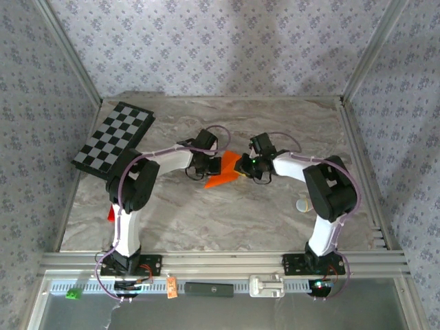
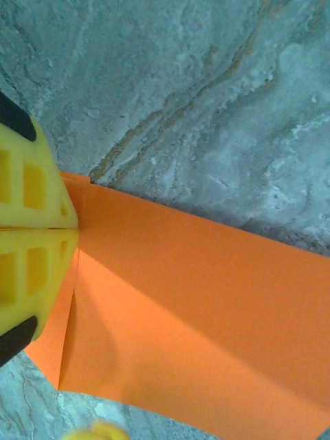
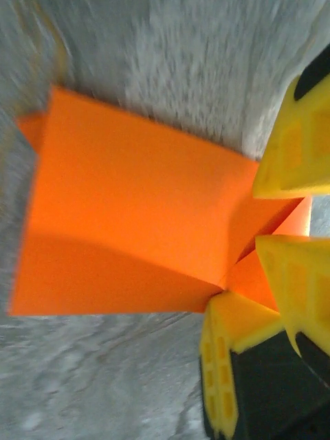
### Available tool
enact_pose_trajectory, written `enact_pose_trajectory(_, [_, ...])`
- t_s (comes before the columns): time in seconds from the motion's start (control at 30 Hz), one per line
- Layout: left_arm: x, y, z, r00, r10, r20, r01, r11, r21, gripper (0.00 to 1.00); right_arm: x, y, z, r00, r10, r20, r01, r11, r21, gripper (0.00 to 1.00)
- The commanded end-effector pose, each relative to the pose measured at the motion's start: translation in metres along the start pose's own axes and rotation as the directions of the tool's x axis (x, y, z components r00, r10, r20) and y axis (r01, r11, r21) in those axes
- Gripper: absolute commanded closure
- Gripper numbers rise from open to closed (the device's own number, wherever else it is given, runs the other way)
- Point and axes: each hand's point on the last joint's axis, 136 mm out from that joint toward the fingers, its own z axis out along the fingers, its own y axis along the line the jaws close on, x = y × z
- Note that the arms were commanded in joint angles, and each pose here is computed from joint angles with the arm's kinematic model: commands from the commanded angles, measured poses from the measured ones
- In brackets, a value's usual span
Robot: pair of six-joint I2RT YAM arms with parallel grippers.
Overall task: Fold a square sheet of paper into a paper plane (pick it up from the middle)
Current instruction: Move the paper to the center of the table, then fold the wing for the fifth time at the center of the table.
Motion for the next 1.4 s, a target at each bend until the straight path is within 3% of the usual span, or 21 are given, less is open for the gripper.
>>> enact_pose_trajectory(0.0, [-0.004, -0.004, 0.006, 1.000, -0.008, -0.007, 0.008, 1.000, 0.019, 0.93, 0.004, 0.022, 0.012, 0.999, 0.023, -0.043, -0.026, 0.996, -0.084, 0.86])
enact_pose_trajectory(0.4, [-0.010, -0.004, 0.003, 1.000, -0.025, 0.006, 0.025, 1.000, 0.008, 0.93, 0.018, 0.015, 0.029, 0.993, 0.026, -0.113, -0.032, 0.998, -0.049, 0.90])
enact_pose_trajectory(0.63, [-0.024, -0.013, -0.035, 0.991, -0.077, 0.110, 0.073, 0.997, 0.036, 0.85, 0.025, -0.004, 0.033, 0.989, 0.025, -0.143, -0.020, 0.999, 0.038, 0.89])
enact_pose_trajectory(0.77, [-0.011, -0.013, -0.039, 0.982, -0.142, 0.121, 0.131, 0.987, 0.094, 0.82, 0.027, -0.007, 0.035, 0.988, 0.021, -0.155, -0.012, 0.998, 0.055, 0.89])
enact_pose_trajectory(1.2, [0.014, 0.008, -0.016, 0.977, -0.210, 0.041, 0.208, 0.978, 0.032, 0.91, 0.020, 0.007, 0.032, 0.989, -0.009, -0.148, 0.012, 1.000, 0.019, 0.87])
enact_pose_trajectory(1.37, [0.018, 0.022, -0.009, 0.966, -0.257, 0.030, 0.258, 0.965, -0.037, 0.95, -0.003, 0.039, 0.008, 0.997, -0.052, -0.061, 0.047, 0.995, -0.083, 0.79])
